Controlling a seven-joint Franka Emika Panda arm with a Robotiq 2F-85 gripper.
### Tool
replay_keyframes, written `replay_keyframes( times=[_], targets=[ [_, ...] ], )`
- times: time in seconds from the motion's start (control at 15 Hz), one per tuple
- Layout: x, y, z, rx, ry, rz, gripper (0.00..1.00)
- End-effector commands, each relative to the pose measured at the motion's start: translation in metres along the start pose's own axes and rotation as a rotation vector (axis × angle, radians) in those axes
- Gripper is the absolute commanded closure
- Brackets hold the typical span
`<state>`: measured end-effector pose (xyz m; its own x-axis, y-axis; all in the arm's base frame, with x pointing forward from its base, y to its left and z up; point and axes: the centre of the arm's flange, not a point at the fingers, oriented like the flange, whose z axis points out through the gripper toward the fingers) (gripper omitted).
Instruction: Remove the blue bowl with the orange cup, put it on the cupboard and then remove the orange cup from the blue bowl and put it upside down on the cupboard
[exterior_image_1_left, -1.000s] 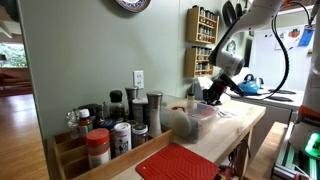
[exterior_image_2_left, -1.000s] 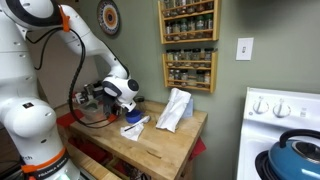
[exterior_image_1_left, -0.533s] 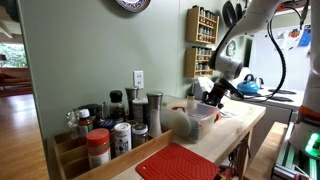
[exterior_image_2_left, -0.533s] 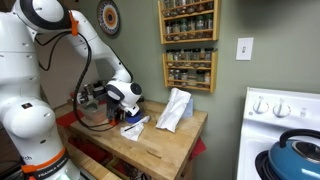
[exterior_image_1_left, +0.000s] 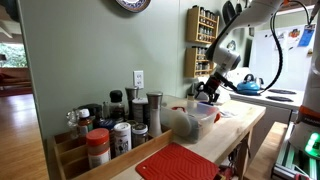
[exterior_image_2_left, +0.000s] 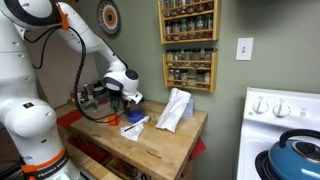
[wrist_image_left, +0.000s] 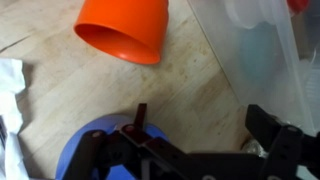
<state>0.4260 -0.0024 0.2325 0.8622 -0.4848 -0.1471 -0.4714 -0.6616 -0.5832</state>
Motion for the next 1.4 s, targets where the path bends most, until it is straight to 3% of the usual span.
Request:
replay_keyframes(
  times=[0.0, 0.33, 0.67, 0.73, 1.07, 1.33],
  targets=[
    [-0.018, -0.030, -0.022, -0.118, 0.051, -0.014, 0.00],
    [-0.043, -0.060, -0.038, -0.319, 0.042, 0.035, 0.00],
    [-0.064, -0.053, -0.025, -0.501, 0.066, 0.171, 0.00],
    [-0.038, -0.026, -0.012, -0.426, 0.059, 0.120, 0.00],
    [-0.045, -0.027, -0.011, -0.471, 0.060, 0.163, 0.00],
    [-0.050, -0.026, -0.018, -0.445, 0.030, 0.263, 0.00]
  ],
)
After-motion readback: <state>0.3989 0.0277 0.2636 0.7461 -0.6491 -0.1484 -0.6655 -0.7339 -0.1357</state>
